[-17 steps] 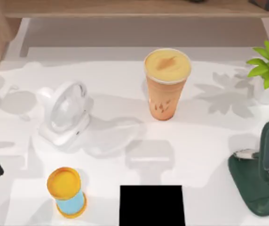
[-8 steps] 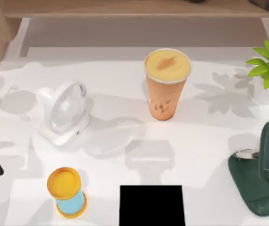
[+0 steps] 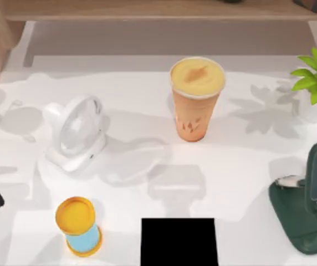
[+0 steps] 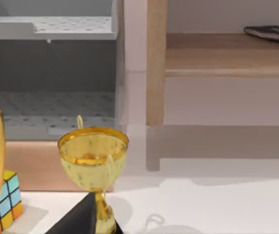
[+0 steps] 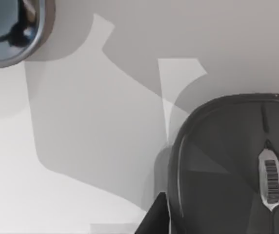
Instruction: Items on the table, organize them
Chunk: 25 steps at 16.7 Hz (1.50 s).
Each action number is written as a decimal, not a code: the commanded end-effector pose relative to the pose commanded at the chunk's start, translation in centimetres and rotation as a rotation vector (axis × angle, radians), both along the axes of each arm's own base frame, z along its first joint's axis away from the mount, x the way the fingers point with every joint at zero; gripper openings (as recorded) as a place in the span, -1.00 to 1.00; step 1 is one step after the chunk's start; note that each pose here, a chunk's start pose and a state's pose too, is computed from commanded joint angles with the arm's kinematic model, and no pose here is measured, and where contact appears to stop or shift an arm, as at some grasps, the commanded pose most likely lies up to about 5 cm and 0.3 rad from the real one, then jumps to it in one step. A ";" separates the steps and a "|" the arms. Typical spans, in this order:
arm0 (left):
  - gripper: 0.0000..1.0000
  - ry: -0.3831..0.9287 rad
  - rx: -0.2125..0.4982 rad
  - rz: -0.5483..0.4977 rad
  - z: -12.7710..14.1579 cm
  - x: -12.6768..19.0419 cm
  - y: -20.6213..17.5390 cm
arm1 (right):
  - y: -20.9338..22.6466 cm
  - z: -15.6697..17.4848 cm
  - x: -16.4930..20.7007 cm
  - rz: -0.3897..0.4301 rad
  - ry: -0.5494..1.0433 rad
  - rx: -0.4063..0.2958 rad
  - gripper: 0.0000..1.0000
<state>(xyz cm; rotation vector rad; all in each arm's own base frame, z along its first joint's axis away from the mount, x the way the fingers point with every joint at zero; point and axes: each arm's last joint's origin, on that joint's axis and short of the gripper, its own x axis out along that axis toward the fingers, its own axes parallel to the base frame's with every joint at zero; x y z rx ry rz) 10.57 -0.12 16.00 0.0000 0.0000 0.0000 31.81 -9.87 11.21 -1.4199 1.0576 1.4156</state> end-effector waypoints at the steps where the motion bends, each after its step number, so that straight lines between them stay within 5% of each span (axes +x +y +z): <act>1: 1.00 0.000 0.000 0.000 0.0 0.0 0.0 | 0.0 0.0 0.0 0.000 0.000 0.000 -1.00; 7: 1.00 0.000 0.000 0.000 0.0 0.0 0.0 | -0.2 1.7 0.0 -0.013 0.012 0.001 -1.00; 15: 1.00 0.000 0.000 0.000 0.0 0.0 0.0 | 0.0 10.0 -0.1 -0.004 0.003 -0.005 -1.00; 20: 1.00 0.000 0.000 0.000 0.0 0.0 0.0 | 0.0 10.1 -0.1 -0.006 0.005 -0.005 -1.00; 23: 1.00 0.000 0.000 0.000 0.0 0.0 0.0 | 0.7 11.1 0.2 0.075 -0.027 -0.022 -1.00; 25: 1.00 0.000 0.000 0.000 0.0 0.0 0.0 | 1.9 12.3 0.6 0.203 -0.065 -0.045 -1.00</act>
